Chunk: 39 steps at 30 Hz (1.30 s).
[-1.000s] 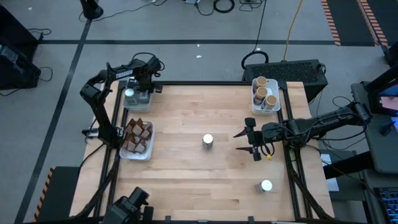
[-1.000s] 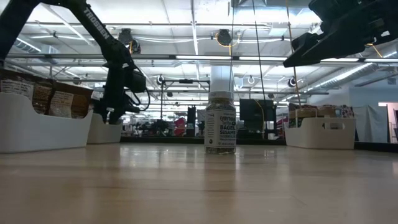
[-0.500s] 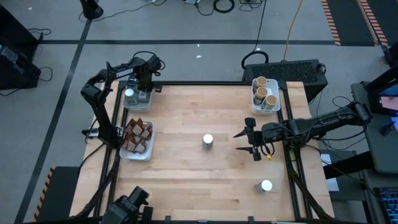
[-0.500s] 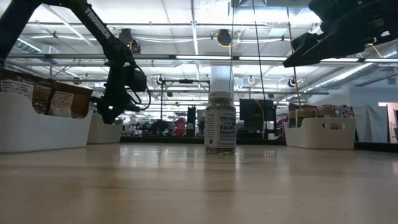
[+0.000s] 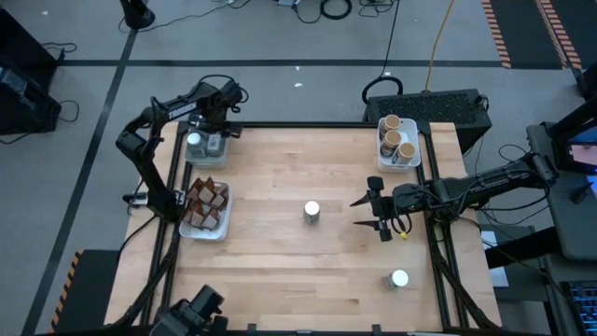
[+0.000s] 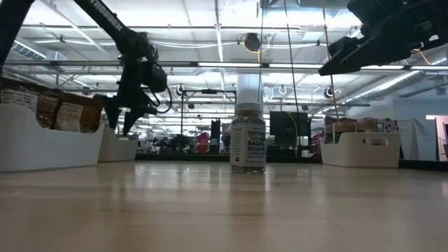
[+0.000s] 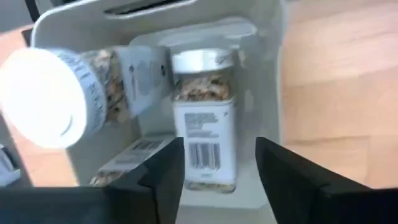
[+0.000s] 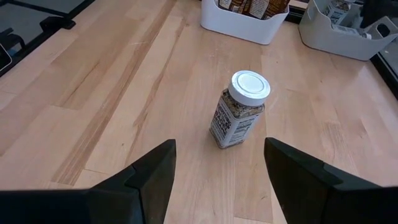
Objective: Sort spices by type
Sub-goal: Put the white seasoning bottle into the gray bin
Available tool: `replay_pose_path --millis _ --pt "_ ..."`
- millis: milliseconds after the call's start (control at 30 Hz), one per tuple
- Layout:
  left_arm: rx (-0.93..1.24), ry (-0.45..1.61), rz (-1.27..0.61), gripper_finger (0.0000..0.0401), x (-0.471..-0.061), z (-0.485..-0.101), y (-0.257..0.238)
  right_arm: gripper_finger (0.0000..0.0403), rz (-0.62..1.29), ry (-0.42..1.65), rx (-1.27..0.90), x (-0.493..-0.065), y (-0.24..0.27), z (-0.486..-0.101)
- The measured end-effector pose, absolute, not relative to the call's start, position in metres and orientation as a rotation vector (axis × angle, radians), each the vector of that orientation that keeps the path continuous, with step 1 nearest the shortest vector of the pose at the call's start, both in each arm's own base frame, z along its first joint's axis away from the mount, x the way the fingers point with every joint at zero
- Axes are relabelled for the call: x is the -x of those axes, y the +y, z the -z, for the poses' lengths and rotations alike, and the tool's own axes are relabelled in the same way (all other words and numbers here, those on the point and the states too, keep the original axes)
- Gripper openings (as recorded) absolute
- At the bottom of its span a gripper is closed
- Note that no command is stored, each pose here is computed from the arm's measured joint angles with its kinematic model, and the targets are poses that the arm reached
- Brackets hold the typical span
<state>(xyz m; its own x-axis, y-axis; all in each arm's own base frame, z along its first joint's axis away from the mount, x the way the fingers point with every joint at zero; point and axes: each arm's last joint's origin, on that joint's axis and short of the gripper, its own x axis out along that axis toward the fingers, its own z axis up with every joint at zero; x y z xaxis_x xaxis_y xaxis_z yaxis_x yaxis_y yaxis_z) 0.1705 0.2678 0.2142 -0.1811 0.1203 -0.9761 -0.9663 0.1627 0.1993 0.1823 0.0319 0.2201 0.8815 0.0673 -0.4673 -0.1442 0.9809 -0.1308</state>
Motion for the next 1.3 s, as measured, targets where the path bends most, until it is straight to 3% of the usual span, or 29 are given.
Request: replay_pose_path --millis 200,1300 --pt "0.908 1.389 -1.267 0.0223 -0.168 -0.214 0.265 0.0226 -0.11 0.48 0.161 -0.182 0.032 -0.22" --pt "0.942 1.347 -1.282 0.0224 -0.155 -0.189 0.268 0.0226 -0.111 0.51 0.163 -0.181 0.032 -0.218"
